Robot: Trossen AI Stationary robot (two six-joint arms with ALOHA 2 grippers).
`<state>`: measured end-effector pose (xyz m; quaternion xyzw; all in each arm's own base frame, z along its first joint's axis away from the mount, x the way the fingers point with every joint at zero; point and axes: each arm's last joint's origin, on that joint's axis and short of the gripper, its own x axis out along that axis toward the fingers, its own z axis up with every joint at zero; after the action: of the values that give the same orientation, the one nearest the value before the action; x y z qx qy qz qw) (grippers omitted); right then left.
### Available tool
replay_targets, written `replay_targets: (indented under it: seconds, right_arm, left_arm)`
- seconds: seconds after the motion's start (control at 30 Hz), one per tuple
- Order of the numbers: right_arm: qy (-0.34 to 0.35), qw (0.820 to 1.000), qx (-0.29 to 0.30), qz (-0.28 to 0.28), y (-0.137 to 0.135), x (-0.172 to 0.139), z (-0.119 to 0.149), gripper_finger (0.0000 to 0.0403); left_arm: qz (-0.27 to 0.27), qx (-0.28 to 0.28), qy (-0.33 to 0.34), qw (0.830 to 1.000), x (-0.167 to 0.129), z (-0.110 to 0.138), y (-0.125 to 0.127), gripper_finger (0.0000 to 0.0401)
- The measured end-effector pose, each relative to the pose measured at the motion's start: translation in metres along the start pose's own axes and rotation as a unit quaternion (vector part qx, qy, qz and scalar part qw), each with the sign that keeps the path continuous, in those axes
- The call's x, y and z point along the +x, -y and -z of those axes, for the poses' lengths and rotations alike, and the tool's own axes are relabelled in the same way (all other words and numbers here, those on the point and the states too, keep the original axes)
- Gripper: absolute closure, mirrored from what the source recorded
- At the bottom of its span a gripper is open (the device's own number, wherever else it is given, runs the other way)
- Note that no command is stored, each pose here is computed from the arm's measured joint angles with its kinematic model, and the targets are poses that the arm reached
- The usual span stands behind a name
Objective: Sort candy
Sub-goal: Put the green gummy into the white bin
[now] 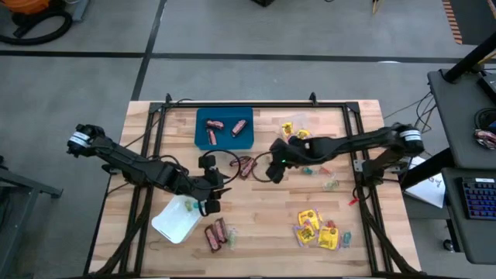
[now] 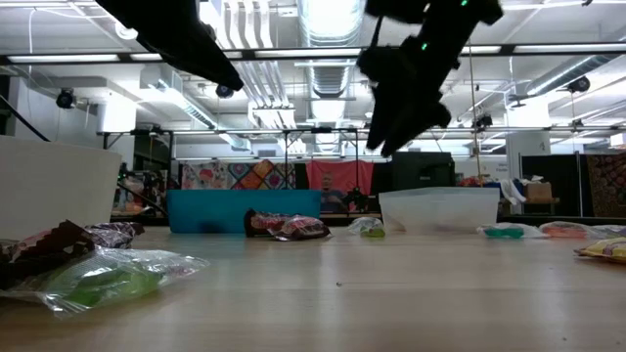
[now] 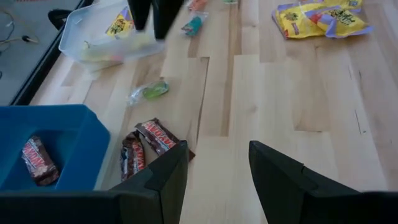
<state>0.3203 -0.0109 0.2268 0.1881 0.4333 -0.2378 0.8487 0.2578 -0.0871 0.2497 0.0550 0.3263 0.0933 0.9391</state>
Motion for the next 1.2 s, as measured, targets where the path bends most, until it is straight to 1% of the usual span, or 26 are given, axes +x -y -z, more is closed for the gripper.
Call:
replay_targets:
  seconds: [0.1,0.27,0.47,0.63,0.83,1.03,1.2]
  right_arm:
    - [-0.025,1.000,0.001,0.016,-0.005,0.021,0.002,0.0213]
    - [-0.049,0.998,-0.005,0.031,-0.013,0.047,0.001,0.0216]
    - [-0.070,0.996,-0.007,0.046,-0.017,0.071,0.002,0.0216]
    - [-0.081,0.995,-0.006,0.066,-0.016,0.084,0.006,0.0223]
    - [-0.080,0.993,-0.006,0.083,-0.014,0.081,0.006,0.0232]
    - [-0.062,0.995,-0.001,0.080,-0.014,0.069,0.001,0.0230]
    - [-0.058,0.993,-0.004,0.104,-0.011,0.073,0.001,0.0230]
  left_arm:
    - [0.000,0.000,0.000,1.000,0.000,0.000,0.000,0.0246]
    - [-0.001,0.000,-0.001,1.000,0.000,0.000,-0.001,0.0246]
    - [0.000,-0.001,0.000,1.000,0.000,0.000,0.000,0.0246]
    - [0.000,-0.002,0.000,1.000,0.000,0.000,0.000,0.0246]
    - [-0.004,-0.005,0.003,1.000,0.000,-0.001,-0.001,0.0246]
    - [-0.007,-0.006,0.004,1.000,0.000,-0.001,-0.001,0.0246]
    - [-0.006,-0.008,0.008,1.000,0.000,-0.001,-0.001,0.0246]
